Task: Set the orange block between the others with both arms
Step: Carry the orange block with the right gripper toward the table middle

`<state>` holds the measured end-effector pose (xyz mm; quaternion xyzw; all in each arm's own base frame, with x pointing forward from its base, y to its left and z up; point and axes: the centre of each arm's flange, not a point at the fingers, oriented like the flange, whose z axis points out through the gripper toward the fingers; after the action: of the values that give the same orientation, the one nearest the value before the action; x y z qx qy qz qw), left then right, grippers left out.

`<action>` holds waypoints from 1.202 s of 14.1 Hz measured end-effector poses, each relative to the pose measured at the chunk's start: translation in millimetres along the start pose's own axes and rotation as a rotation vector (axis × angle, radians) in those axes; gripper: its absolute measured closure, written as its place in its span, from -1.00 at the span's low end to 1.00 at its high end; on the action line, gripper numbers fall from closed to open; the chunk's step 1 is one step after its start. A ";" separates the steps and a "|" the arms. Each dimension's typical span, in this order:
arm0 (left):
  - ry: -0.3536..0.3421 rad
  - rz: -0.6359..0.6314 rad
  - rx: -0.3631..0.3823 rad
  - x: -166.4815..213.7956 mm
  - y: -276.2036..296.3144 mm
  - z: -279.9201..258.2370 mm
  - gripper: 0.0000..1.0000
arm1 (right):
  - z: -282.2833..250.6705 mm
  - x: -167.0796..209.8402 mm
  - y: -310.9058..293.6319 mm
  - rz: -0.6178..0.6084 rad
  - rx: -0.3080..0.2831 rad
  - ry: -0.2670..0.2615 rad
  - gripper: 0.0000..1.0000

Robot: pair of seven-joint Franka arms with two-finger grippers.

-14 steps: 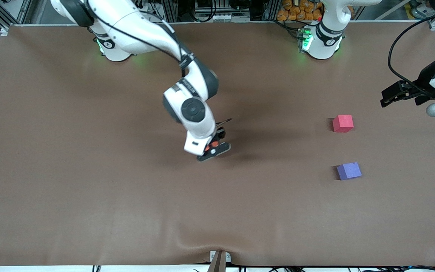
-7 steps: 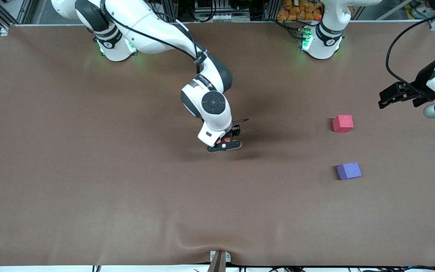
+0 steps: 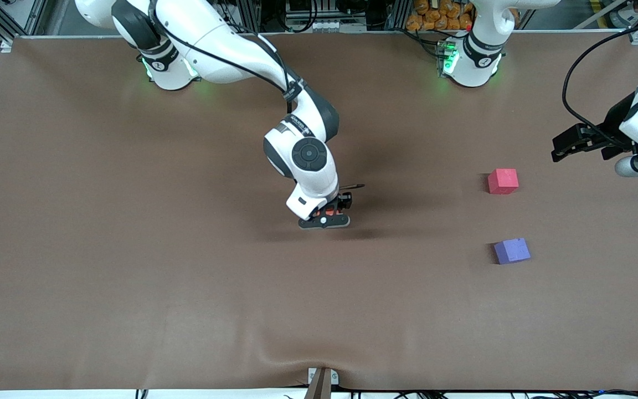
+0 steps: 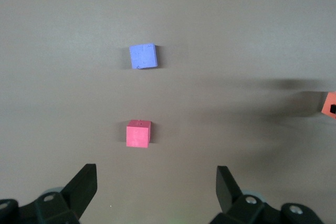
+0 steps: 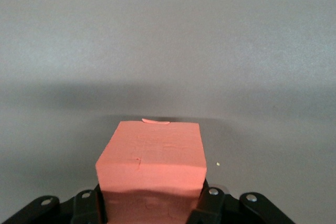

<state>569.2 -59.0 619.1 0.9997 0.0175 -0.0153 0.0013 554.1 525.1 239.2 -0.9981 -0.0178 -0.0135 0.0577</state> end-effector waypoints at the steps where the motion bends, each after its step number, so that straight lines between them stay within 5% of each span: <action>1: 0.000 0.004 0.000 -0.2 2.0 0.3 -1.00 | 5.8 2.0 3.3 0.006 -0.002 0.000 -0.18; 13: -0.013 0.029 0.001 4.0 16.8 11.3 -1.00 | 35.9 -3.1 3.8 0.006 -0.005 -0.014 -0.18; 17: -0.018 0.038 0.002 7.3 22.7 17.6 -1.00 | 47.3 -13.4 -3.4 -0.007 -0.011 -0.026 -0.88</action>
<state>576.8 -81.6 601.3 0.9997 -0.0015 -0.0243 0.0009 541.7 533.5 192.3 -0.9984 -0.0218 -0.0007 0.0521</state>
